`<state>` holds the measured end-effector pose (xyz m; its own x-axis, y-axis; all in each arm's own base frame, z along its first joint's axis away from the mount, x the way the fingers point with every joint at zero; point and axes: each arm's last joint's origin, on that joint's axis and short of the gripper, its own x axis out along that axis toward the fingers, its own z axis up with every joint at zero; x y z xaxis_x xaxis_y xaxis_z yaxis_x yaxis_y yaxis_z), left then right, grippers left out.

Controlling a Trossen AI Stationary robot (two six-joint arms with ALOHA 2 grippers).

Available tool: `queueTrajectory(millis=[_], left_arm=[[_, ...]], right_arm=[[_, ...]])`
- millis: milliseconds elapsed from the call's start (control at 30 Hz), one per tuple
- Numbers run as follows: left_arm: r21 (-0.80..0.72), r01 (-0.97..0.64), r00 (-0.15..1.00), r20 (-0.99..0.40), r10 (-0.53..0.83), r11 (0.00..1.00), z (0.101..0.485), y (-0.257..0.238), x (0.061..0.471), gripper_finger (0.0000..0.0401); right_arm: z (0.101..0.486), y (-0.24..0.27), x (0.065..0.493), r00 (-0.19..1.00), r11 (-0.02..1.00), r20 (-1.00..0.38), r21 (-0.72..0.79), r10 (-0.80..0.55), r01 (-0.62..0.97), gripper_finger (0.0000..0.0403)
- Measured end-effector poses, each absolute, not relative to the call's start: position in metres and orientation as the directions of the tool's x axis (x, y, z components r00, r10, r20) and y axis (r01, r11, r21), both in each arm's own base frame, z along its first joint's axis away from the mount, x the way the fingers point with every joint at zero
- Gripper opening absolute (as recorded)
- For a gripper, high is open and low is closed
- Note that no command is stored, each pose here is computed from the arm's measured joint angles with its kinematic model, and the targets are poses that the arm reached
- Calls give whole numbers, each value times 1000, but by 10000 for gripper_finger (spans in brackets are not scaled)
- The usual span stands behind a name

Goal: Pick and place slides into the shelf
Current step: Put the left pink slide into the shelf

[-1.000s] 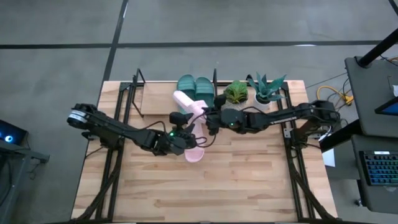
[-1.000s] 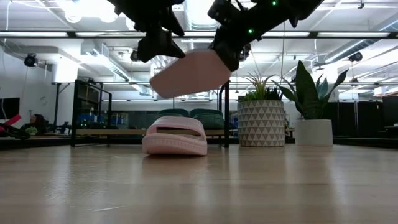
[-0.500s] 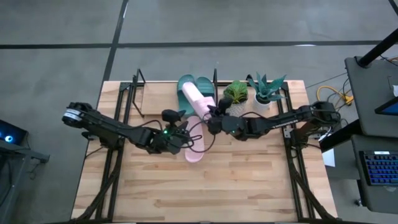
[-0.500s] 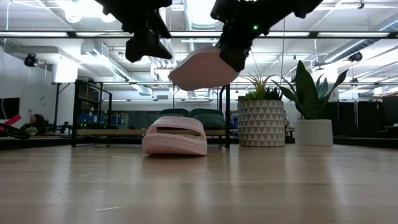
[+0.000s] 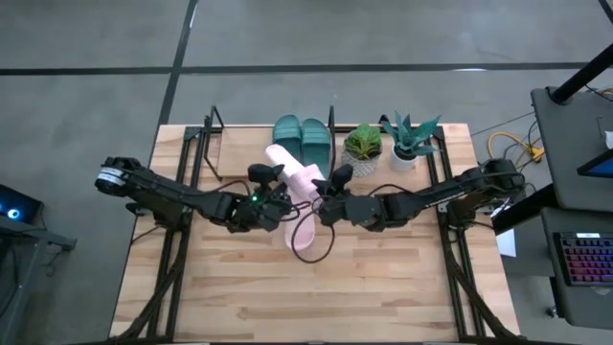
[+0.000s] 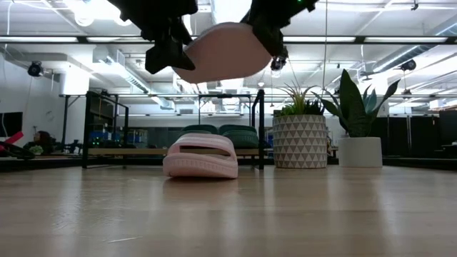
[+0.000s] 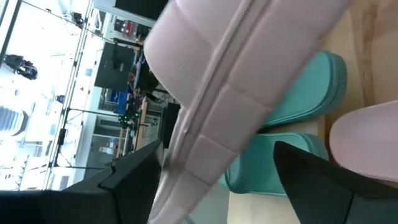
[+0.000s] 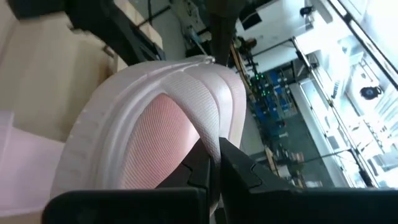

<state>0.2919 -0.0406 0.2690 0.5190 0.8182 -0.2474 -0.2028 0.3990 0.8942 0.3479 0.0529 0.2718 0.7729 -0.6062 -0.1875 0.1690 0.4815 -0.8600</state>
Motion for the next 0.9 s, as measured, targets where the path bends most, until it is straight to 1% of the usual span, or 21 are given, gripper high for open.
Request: queueTrajectory(millis=[167, 333, 433, 633, 800, 900], left_arm=[[896, -203, 512, -246, 823, 394, 270, -37, 291, 257], [900, -197, 502, -248, 828, 389, 270, -33, 292, 208], [904, -187, 494, -250, 833, 383, 268, -31, 292, 164], [919, -146, 491, -253, 833, 366, 269, -27, 291, 53], [916, -158, 495, -250, 832, 369, 273, -27, 289, 50], [918, -155, 498, -247, 832, 365, 274, -26, 287, 50]], right_arm=[[274, 57, 348, 773, 492, -223, -861, -593, 129, 9], [279, 59, 349, 789, 524, -247, -845, -563, 109, 9], [284, 59, 350, 790, 523, -247, -845, -562, 108, 9], [292, 61, 352, 798, 513, -234, -852, -555, 107, 9], [295, 63, 352, 802, 516, -228, -849, -552, 114, 9], [298, 63, 353, 801, 519, -231, -847, -552, 114, 16]])
